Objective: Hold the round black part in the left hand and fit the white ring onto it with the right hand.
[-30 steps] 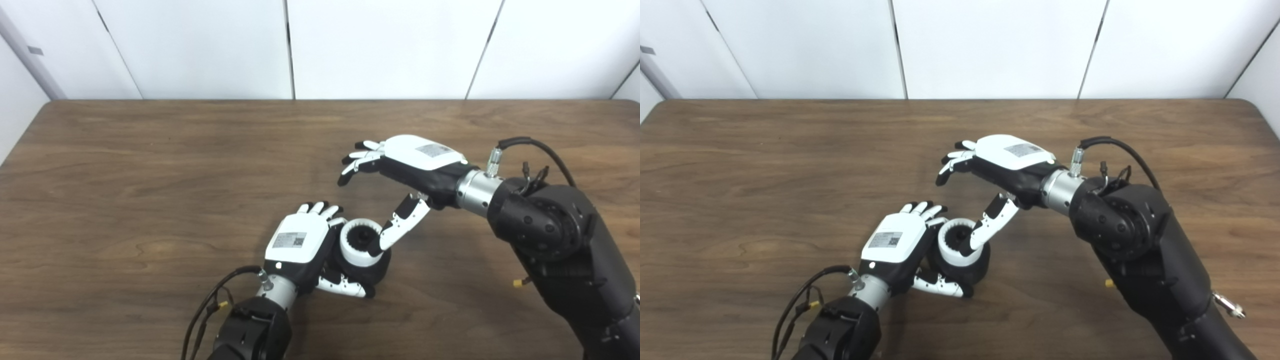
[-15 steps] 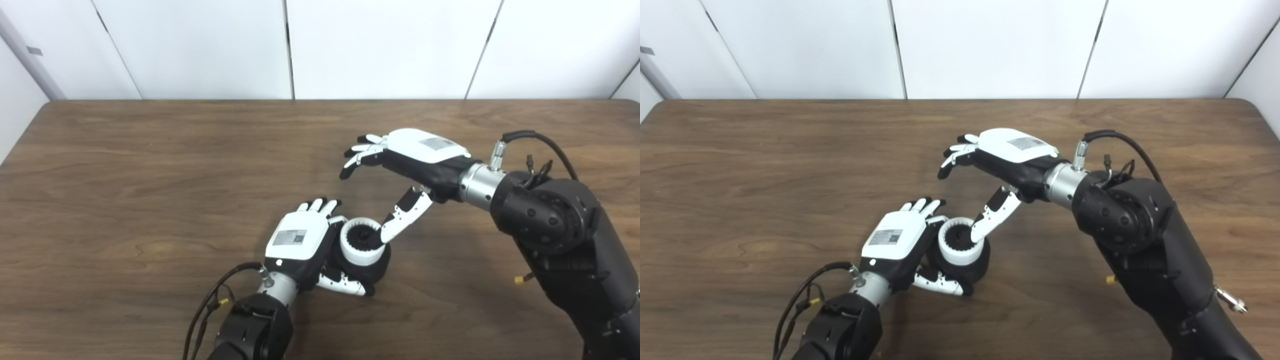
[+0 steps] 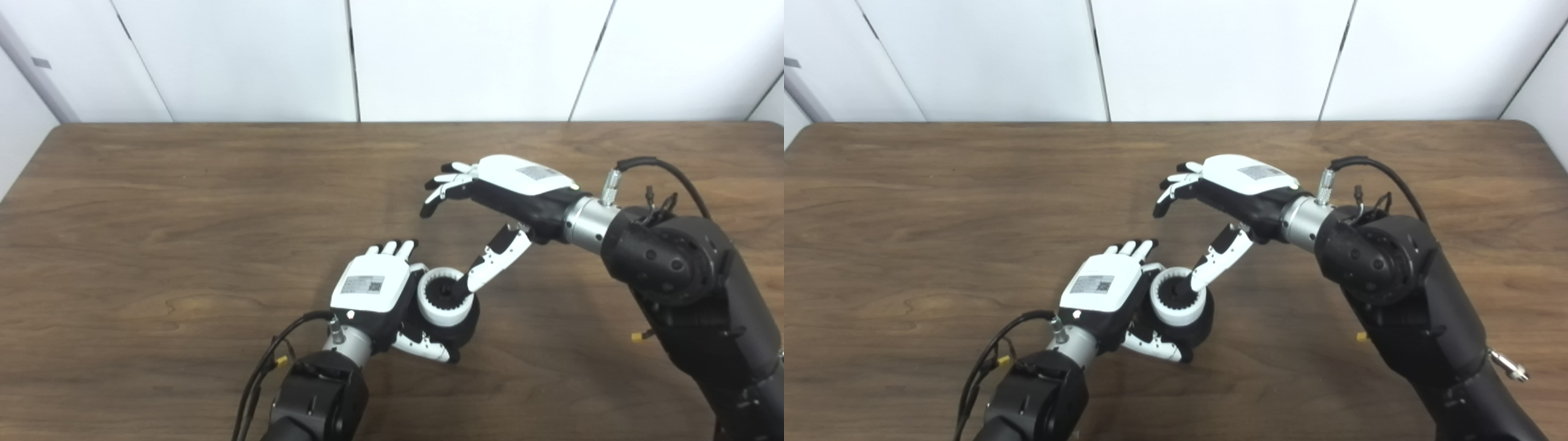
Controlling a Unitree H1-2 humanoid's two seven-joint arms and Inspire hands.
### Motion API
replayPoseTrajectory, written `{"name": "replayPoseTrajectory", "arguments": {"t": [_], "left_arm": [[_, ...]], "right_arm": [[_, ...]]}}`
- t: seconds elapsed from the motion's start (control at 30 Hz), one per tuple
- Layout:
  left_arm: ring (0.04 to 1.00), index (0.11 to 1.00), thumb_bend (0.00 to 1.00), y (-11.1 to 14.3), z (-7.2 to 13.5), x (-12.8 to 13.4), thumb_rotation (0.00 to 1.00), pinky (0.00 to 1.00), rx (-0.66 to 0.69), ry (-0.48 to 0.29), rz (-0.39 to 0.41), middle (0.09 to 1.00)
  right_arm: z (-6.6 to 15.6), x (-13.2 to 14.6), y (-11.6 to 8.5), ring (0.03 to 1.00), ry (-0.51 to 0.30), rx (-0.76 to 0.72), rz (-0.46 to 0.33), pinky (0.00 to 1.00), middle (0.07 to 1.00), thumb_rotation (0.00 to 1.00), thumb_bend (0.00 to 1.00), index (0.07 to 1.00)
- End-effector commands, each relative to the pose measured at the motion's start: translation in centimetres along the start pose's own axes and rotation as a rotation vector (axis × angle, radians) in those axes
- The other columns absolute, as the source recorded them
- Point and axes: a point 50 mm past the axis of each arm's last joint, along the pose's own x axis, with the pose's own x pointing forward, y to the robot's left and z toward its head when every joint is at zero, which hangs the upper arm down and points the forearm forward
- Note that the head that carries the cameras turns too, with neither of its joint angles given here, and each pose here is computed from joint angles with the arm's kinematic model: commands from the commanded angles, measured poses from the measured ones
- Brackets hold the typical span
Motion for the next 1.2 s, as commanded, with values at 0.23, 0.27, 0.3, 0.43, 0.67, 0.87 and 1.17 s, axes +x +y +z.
{"name": "replayPoseTrajectory", "arguments": {"t": [0.23,0.27,0.3,0.43,0.67,0.87,1.17], "left_arm": [[1.0,1.0,1.0,-1.6,-3.7,-0.7,0.43,1.0,0.018,0.148,-0.235,1.0],[1.0,1.0,1.0,-1.4,-3.8,-0.7,0.43,1.0,0.016,0.156,-0.243,1.0],[1.0,1.0,1.0,-1.2,-3.9,-0.6,0.42,1.0,0.016,0.159,-0.251,1.0],[1.0,1.0,1.0,-0.4,-4.1,-0.5,0.41,1.0,0.022,0.164,-0.276,1.0],[1.0,1.0,1.0,-0.3,-4.3,-0.5,0.38,1.0,0.004,0.17,-0.279,1.0],[1.0,1.0,1.0,-0.6,-4.5,-0.5,0.41,1.0,0.019,0.176,-0.233,1.0],[1.0,1.0,1.0,1.0,-5.1,-0.9,0.46,1.0,-0.049,0.146,-0.15,1.0]], "right_arm": [[-0.2,-0.1,-2.3,1.0,0.001,-0.03,-0.077,1.0,0.924,0.44,1.0,0.764],[-0.2,-0.1,-2.3,1.0,0.002,-0.028,-0.078,1.0,0.924,0.43,1.0,0.764],[-0.2,-0.1,-2.3,1.0,0.002,-0.025,-0.079,1.0,0.923,0.43,1.0,0.764],[-0.4,-0.1,-2.4,1.0,0.003,-0.019,-0.084,1.0,0.921,0.42,1.0,0.763],[-0.3,-0.1,-2.6,1.0,0.006,-0.021,-0.085,1.0,0.926,0.42,1.0,0.764],[-0.4,-0.1,-2.5,1.0,0.003,-0.016,-0.086,0.99,0.924,0.42,1.0,0.762],[-0.6,-0.1,-2.3,1.0,0.013,-0.01,-0.086,0.98,0.921,0.41,1.0,0.764]]}}
